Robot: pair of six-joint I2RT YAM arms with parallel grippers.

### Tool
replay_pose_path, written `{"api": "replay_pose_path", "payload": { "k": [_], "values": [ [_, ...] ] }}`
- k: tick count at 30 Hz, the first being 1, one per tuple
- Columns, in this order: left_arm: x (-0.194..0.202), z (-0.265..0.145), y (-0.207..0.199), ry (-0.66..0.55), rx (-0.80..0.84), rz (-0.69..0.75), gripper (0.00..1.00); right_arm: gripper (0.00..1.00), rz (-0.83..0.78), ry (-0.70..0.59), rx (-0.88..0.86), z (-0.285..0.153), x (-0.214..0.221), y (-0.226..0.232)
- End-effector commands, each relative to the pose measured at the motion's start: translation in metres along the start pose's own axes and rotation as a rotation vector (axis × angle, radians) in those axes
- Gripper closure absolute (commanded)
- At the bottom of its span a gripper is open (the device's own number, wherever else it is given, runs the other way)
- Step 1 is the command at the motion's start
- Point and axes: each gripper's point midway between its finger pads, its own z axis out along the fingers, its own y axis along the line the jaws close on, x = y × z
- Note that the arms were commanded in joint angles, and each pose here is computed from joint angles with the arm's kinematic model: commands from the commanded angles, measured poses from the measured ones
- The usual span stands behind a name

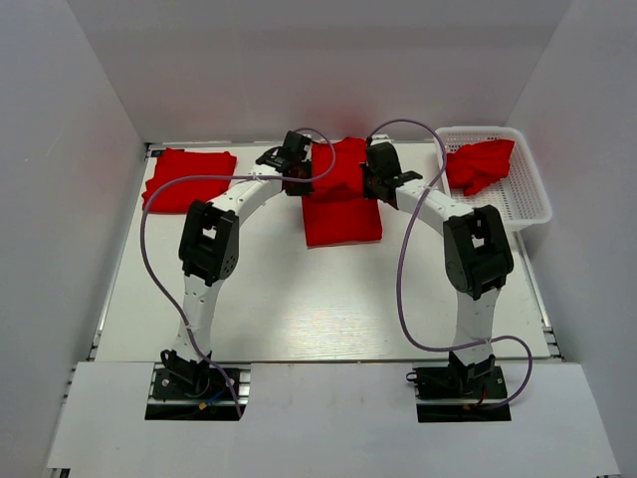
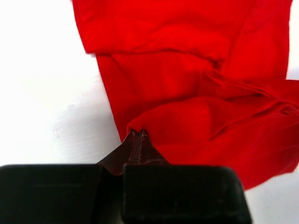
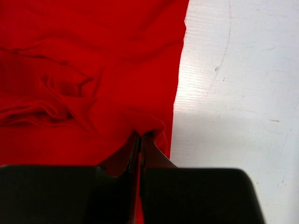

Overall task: Fold and stack the t-shirts
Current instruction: Fold the folded rectangular tshirt in 1/3 of the way, then grab one side of the 2/3 rectangular tshirt with both arms

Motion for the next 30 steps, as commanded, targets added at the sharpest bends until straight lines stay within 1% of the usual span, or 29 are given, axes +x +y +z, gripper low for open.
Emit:
{"api": "replay_pose_path", "payload": {
  "k": [1, 2, 8, 10, 11, 12, 13, 14, 15, 16, 18, 19, 20, 23, 24, 25, 26, 27, 28, 29, 30],
  "values": [
    [-0.020, 0.000, -0.005, -0.048, 0.027, 0.004, 1.00, 1.00, 0.007, -0.064, -0.012, 0.005, -0.026, 0.002],
    [-0.018, 0.004, 0.001, -0.041, 0.018, -0.002, 1.00, 1.00, 0.008, -0.056, -0.013, 0.009, -0.023, 0.002],
    [-0.019, 0.008, 0.002, -0.044, 0.008, -0.012, 1.00, 0.99, 0.028, -0.037, -0.001, 0.020, -0.020, -0.002],
    [-0.025, 0.007, 0.005, -0.051, 0.004, -0.019, 0.95, 0.85, 0.029, -0.038, -0.013, 0.021, -0.022, 0.000],
    [-0.025, 0.007, 0.003, -0.047, 0.015, -0.019, 0.90, 0.75, 0.031, -0.040, -0.015, 0.021, -0.024, 0.000],
    [-0.024, 0.008, 0.004, -0.040, 0.013, -0.018, 0.78, 0.68, 0.024, -0.039, -0.022, 0.021, -0.025, 0.002],
    [-0.024, 0.008, 0.004, -0.040, 0.013, -0.018, 0.62, 0.60, 0.024, -0.048, -0.024, 0.019, -0.030, 0.001],
    [-0.024, 0.008, 0.004, -0.040, 0.013, -0.018, 0.56, 0.52, 0.023, -0.058, -0.035, 0.016, -0.035, 0.004],
    [-0.029, 0.002, 0.002, -0.053, 0.018, -0.019, 0.48, 0.47, 0.019, -0.055, -0.035, 0.015, -0.035, 0.003],
    [-0.032, -0.005, 0.001, -0.058, 0.020, -0.019, 0.32, 0.43, 0.014, -0.059, -0.040, 0.012, -0.037, 0.003],
    [-0.036, -0.014, 0.001, -0.067, 0.014, -0.029, 0.15, 0.39, 0.006, -0.068, -0.044, 0.004, -0.042, 0.004],
    [-0.032, -0.016, 0.003, -0.055, 0.009, -0.028, 0.07, 0.39, 0.008, -0.073, -0.042, 0.002, -0.044, 0.004],
    [-0.038, -0.026, 0.003, -0.074, 0.005, -0.029, 0.00, 0.37, 0.004, -0.071, -0.049, -0.003, -0.044, 0.003],
    [-0.020, -0.032, 0.009, -0.040, -0.008, -0.028, 0.00, 0.23, 0.014, -0.068, -0.060, -0.016, -0.042, 0.003],
    [-0.018, -0.036, 0.010, -0.038, -0.009, -0.028, 0.00, 0.10, 0.013, -0.034, -0.053, -0.016, -0.026, 0.001],
    [-0.021, -0.046, 0.010, -0.049, -0.005, -0.028, 0.00, 0.10, 0.024, -0.051, -0.056, -0.027, -0.032, 0.000],
    [-0.008, -0.046, 0.014, -0.018, -0.016, -0.027, 0.00, 0.10, 0.041, -0.055, -0.061, -0.032, -0.031, 0.001],
    [-0.004, -0.049, 0.015, -0.012, -0.018, -0.036, 0.00, 0.10, 0.044, -0.011, -0.047, -0.030, -0.009, -0.004],
    [0.005, -0.055, 0.019, 0.002, -0.024, -0.035, 0.00, 0.10, 0.061, -0.041, -0.058, -0.045, -0.018, -0.004],
    [0.012, -0.058, 0.016, 0.011, -0.021, -0.028, 0.00, 0.10, 0.077, -0.034, -0.060, -0.047, -0.013, -0.004],
    [0.017, -0.060, 0.018, 0.019, -0.024, -0.028, 0.00, 0.10, 0.082, -0.012, -0.051, -0.047, 0.001, -0.008]
  ]
}}
